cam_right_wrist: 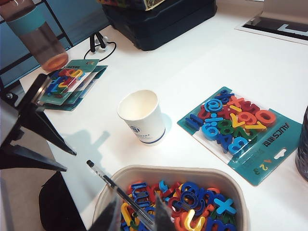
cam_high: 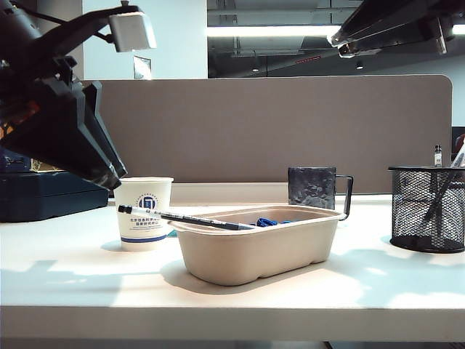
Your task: Pick up one pen and put it in the pen container.
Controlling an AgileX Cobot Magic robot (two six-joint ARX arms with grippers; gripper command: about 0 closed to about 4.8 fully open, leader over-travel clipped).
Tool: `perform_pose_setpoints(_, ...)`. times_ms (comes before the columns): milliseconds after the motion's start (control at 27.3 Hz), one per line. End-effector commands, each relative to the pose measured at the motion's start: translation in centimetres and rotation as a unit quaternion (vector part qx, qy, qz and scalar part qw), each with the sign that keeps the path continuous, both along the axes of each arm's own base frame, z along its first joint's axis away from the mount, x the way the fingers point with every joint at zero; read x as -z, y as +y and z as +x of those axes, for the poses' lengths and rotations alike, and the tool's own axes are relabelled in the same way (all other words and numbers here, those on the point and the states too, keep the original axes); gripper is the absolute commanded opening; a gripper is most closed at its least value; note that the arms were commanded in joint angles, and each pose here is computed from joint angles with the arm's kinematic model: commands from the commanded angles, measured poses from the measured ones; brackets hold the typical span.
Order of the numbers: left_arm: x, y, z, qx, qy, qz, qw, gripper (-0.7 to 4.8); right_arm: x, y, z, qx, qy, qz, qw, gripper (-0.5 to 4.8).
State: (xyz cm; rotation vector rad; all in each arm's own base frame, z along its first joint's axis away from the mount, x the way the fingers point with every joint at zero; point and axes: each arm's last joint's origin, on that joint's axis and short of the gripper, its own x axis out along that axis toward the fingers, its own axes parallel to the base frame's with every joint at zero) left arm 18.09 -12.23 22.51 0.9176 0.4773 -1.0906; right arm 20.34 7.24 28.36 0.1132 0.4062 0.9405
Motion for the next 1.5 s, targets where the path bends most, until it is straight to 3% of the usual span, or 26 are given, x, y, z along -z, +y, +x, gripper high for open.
perform_pose_setpoints(37,0.1,-0.1,0.1,0.002,0.0,0.002,1.0,1.22,-0.3,0.1,0.0,-0.002,-0.007,0.003,1.0,0.91)
perform_pose_setpoints(623,1.6,-1.2,1.9,-0.013,-0.022,0.019,0.999,1.22,0.0,0.0,-0.1,-0.002,0.01,-0.002,1.0,0.91)
perform_pose_setpoints(1503,3.2,-1.9,2.9,-0.003,0.002,0.021,1.0,1.21,0.0,0.0,-0.1,-0.002,0.01,-0.002,1.0,0.91)
